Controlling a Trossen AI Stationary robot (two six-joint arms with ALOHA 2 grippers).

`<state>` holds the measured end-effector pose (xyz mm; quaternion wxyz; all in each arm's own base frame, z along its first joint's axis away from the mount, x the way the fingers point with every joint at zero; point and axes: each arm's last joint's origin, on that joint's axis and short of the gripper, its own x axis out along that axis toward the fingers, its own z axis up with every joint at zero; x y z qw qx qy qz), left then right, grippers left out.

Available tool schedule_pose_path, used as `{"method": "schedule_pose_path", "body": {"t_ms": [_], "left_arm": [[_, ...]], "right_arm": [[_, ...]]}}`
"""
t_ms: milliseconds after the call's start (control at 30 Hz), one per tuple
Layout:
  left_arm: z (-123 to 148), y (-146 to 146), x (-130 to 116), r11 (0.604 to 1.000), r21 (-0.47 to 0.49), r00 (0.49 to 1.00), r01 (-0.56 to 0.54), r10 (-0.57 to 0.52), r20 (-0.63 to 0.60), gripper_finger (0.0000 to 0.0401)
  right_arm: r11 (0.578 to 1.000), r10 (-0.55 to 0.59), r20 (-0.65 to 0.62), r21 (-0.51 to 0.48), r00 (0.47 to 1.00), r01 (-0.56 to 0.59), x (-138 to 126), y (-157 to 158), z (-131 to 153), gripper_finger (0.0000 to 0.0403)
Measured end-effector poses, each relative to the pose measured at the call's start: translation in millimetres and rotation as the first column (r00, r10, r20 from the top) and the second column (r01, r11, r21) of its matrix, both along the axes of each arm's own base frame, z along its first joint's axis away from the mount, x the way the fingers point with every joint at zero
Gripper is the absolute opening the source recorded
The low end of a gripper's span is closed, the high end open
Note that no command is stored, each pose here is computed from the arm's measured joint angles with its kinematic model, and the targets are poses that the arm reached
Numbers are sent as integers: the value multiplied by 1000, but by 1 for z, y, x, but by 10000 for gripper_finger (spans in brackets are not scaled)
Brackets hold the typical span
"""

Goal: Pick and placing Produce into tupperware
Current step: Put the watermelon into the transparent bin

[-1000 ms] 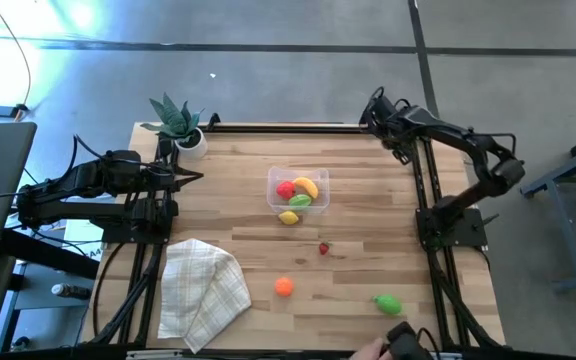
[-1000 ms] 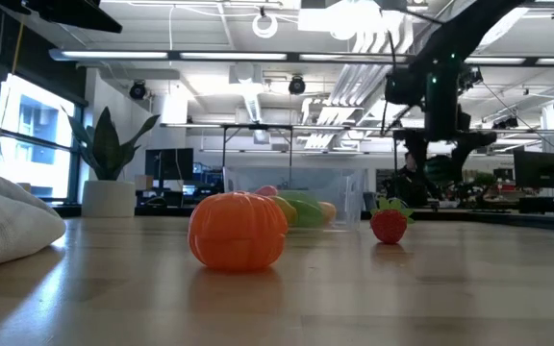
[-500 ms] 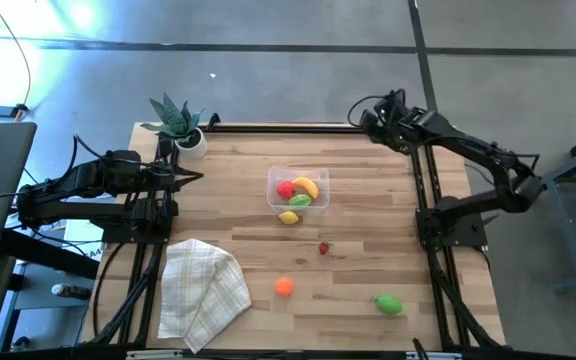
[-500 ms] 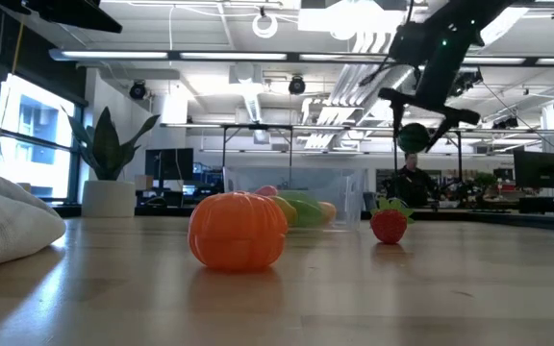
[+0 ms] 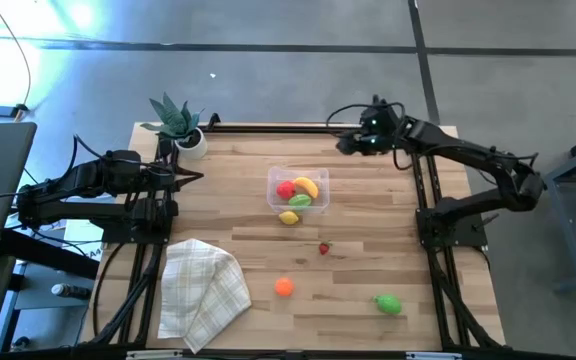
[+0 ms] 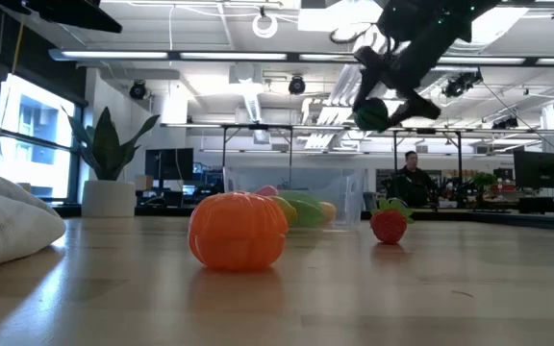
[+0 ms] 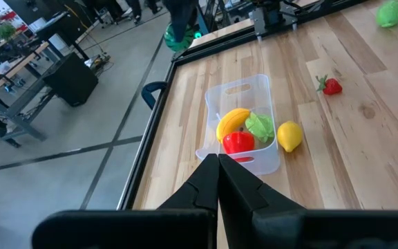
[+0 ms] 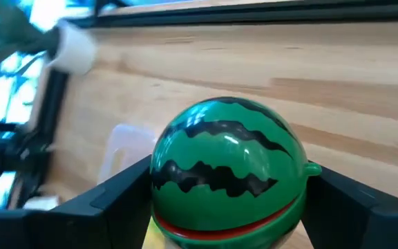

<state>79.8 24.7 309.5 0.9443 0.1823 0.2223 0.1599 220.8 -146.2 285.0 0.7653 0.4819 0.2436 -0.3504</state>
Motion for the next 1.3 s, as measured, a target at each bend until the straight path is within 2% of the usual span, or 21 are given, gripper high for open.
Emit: {"method": "schedule_pose_path", "body": {"t_ms": [133, 233, 433, 633, 800, 967, 1133, 1300], "left_arm": [[0, 0, 0, 1000, 0, 1000, 0, 0, 0, 1], [0, 0, 0, 1000, 0, 1000, 0, 0, 0, 1], [0, 0, 0, 1000, 0, 1000, 0, 0, 0, 1], [0, 0, 0, 1000, 0, 1000, 0, 0, 0, 1], [0, 0, 0, 1000, 0, 1000, 0, 0, 0, 1], [0, 0, 0, 1000, 0, 1000, -1, 1, 0, 1], [0, 0, 0, 1000, 0, 1000, 0, 0, 0, 1], [0, 0, 0, 1000, 0, 1000, 0, 0, 0, 1]], "right_arm": [[993, 97, 41, -67, 994, -94, 13, 12, 5, 291], [989, 120, 66, -96, 991, -113, 22, 20, 6, 291], [988, 150, 38, -49, 988, -148, 45, 26, -4, 291], [963, 263, -50, -50, 964, -265, 83, 33, -1, 291], [936, 344, -229, 6, 911, -352, 113, 40, -12, 291], [903, 413, -385, 58, 825, -425, 142, 51, -31, 291], [887, 432, -484, 73, 761, -457, 165, 58, -51, 291], [886, 424, -539, 79, 728, -457, 175, 58, -68, 291]]}}
